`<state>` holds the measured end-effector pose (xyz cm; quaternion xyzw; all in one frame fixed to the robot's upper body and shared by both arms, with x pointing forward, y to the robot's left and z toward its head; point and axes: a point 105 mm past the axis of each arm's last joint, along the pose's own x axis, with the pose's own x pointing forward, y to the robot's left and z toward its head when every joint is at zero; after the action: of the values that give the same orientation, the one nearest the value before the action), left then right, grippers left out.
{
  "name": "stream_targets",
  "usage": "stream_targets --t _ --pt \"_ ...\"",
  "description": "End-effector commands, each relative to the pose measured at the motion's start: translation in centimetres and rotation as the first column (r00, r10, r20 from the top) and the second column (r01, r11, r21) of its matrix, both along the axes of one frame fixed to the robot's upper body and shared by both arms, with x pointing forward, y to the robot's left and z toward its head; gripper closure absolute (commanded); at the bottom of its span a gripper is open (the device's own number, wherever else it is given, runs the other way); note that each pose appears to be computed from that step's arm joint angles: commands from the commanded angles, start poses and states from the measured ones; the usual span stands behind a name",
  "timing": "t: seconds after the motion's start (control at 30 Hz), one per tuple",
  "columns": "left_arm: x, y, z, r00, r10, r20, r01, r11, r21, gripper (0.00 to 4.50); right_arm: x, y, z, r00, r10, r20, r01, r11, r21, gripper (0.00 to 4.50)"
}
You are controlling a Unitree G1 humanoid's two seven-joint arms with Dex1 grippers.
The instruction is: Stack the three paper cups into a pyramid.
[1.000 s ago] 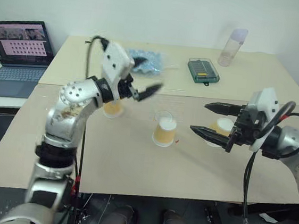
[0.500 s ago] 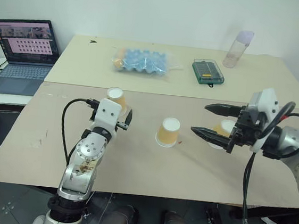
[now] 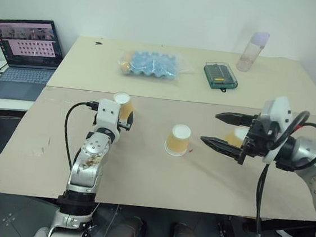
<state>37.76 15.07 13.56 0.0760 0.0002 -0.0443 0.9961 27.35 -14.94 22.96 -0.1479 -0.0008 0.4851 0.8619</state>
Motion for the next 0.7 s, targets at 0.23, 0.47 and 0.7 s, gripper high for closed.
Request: stream_targets --t 0.23,0.47,0.7 --pt "2.5 -0.4 2.7 0.996 -0.014 0.089 0.018 0.999 -0.045 0.05 -0.6 0.0 1.2 0.998 -0.003 0.063 0.003 1.0 0.0 0.0" --pt "4.0 -0.1 3.8 0.995 0.003 0.096 0.006 0.996 -0.091 0.05 -0.7 0.2 1.0 0.998 -0.005 0.058 0.005 1.0 0.003 0.0" --pt "4.2 0.1 3.2 0.997 -0.002 0.072 0.009 0.996 -0.087 0.05 -0.7 0.2 1.0 0.998 -0.007 0.06 0.007 1.0 0.003 0.0"
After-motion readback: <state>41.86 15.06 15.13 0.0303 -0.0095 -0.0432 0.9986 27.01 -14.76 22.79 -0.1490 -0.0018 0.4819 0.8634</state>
